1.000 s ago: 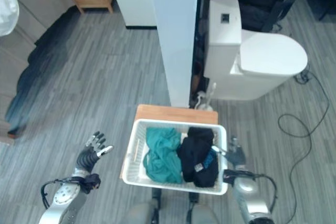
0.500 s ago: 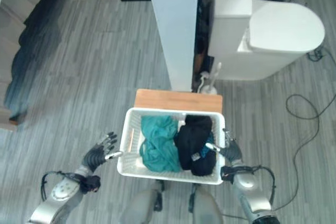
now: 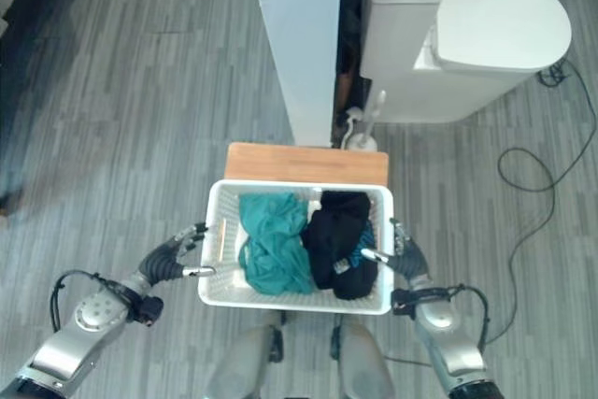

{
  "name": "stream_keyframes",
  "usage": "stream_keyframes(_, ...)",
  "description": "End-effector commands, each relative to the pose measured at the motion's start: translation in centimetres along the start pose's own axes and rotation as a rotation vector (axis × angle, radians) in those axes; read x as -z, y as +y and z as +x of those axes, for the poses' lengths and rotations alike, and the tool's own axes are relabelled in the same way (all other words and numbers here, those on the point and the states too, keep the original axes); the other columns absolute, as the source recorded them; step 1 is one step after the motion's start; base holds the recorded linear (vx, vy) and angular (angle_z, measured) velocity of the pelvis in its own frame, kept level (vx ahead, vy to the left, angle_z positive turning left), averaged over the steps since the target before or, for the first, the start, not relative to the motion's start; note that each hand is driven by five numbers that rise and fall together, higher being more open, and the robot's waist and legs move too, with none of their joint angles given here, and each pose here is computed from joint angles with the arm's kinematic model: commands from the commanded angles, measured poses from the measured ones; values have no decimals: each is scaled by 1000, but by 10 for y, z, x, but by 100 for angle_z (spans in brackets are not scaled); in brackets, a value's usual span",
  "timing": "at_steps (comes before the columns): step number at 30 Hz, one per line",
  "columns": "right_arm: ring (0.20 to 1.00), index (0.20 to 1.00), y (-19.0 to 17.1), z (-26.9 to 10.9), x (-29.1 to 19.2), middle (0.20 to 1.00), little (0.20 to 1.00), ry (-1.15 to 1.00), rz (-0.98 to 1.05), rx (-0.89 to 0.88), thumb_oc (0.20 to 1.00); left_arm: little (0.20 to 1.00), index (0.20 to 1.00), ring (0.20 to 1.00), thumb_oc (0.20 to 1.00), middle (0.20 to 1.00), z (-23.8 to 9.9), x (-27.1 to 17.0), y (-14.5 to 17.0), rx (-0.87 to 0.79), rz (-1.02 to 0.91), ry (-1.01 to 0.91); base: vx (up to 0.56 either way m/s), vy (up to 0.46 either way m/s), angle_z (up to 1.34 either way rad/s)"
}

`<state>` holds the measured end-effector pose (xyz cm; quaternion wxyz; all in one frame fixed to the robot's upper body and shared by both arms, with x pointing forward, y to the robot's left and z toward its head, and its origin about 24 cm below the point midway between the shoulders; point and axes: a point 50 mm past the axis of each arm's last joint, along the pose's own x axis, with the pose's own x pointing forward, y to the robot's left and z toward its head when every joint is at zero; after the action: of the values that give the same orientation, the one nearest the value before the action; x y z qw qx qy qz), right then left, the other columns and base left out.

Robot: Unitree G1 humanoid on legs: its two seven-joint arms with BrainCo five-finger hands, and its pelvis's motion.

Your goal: Grab the laundry basket,head to the washer,open it,put in the laundry and shut it.

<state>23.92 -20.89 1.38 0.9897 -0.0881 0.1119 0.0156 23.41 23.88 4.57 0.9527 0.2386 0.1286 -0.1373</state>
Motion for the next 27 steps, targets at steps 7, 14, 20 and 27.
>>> stream_keyframes(7,1000,1000,6,6,-4,1000,1000,9,-129,-10,1000,1000,1000,1000,1000,1000,11,13,7,-78,12,80,-3,-1,1)
stream_keyframes(14,1000,1000,-3,-3,-1,1000,1000,11,-165,3,1000,1000,1000,1000,1000,1000,6,46,13,-179,37,211,0,0,0)
stream_keyframes(20,1000,1000,-8,-7,-3,1000,1000,-6,-190,-7,1000,1000,1000,1000,1000,1000,2,62,14,-260,43,257,4,19,-7)
stream_keyframes(27,1000,1000,-11,-8,-29,1000,1000,-138,-217,27,1000,1000,1000,1000,1000,1000,6,72,-4,-220,2,278,1,35,-7)
